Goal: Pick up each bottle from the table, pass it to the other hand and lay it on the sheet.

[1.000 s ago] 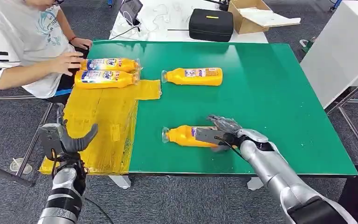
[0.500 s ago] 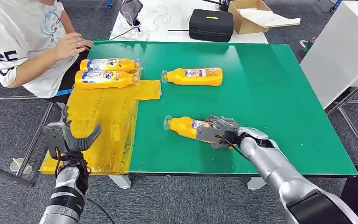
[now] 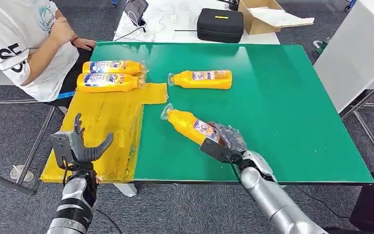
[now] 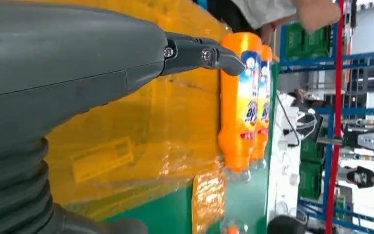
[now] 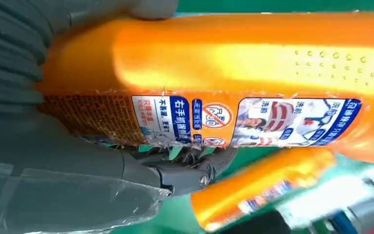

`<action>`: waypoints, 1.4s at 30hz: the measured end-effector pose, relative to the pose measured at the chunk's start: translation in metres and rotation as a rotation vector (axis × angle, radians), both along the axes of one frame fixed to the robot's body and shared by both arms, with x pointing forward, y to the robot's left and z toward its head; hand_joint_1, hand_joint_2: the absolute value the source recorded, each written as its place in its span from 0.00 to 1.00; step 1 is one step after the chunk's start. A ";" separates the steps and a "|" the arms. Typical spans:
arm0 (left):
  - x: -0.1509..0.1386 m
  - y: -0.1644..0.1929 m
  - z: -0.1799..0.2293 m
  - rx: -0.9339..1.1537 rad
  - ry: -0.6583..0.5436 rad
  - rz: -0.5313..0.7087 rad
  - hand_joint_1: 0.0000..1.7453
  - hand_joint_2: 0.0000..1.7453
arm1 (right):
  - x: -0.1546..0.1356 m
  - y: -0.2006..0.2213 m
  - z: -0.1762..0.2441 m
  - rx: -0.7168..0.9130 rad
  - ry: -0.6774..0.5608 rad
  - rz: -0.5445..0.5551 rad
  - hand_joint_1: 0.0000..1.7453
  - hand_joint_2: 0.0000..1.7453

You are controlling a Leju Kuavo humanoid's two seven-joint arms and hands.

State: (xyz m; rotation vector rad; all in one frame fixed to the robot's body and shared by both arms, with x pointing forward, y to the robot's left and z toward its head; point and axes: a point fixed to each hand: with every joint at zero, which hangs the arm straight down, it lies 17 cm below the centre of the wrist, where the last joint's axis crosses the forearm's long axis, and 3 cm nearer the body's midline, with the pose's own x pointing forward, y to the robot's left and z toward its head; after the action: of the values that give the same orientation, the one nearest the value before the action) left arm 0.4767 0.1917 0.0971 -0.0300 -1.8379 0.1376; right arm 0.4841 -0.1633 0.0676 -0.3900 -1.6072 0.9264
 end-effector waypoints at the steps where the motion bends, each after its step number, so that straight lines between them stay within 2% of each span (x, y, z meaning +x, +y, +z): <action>1: -0.001 -0.001 0.000 -0.017 0.004 -0.007 0.00 1.00 | -0.001 0.002 0.013 0.040 -0.045 -0.014 1.00 1.00; 4: -0.006 -0.008 -0.001 -0.091 0.019 -0.046 0.00 1.00 | -0.004 -0.006 0.058 0.149 -0.219 -0.095 1.00 1.00; 7: -0.010 -0.027 0.003 -0.199 0.043 -0.136 0.00 1.00 | -0.015 -0.017 0.102 0.218 -0.397 -0.175 1.00 1.00; 10: -0.023 -0.061 0.013 -0.366 0.066 -0.319 0.00 1.00 | -0.030 -0.031 0.135 0.253 -0.561 -0.241 1.00 1.00; 15: -0.049 -0.112 0.041 -0.569 0.046 -0.599 0.00 1.00 | -0.054 -0.014 0.141 0.249 -0.667 -0.183 1.00 1.00; 24: -0.080 -0.157 0.053 -0.589 0.042 -0.783 0.00 1.00 | -0.063 0.040 0.102 0.314 -0.552 -0.104 1.00 1.00; 32: -0.087 -0.164 0.051 -0.566 0.049 -0.822 0.00 1.00 | -0.066 0.059 0.087 0.344 -0.489 -0.078 1.00 1.00; 42: -0.088 -0.176 0.051 -0.534 0.057 -0.838 0.00 1.00 | -0.086 0.149 0.056 0.336 -0.373 0.097 1.00 1.00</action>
State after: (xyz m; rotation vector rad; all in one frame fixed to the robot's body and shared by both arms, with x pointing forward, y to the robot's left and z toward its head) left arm 0.3887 0.0159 0.1485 -1.1346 -1.5492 0.0305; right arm 0.3979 -0.0138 0.1233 -0.2596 -2.0995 0.6610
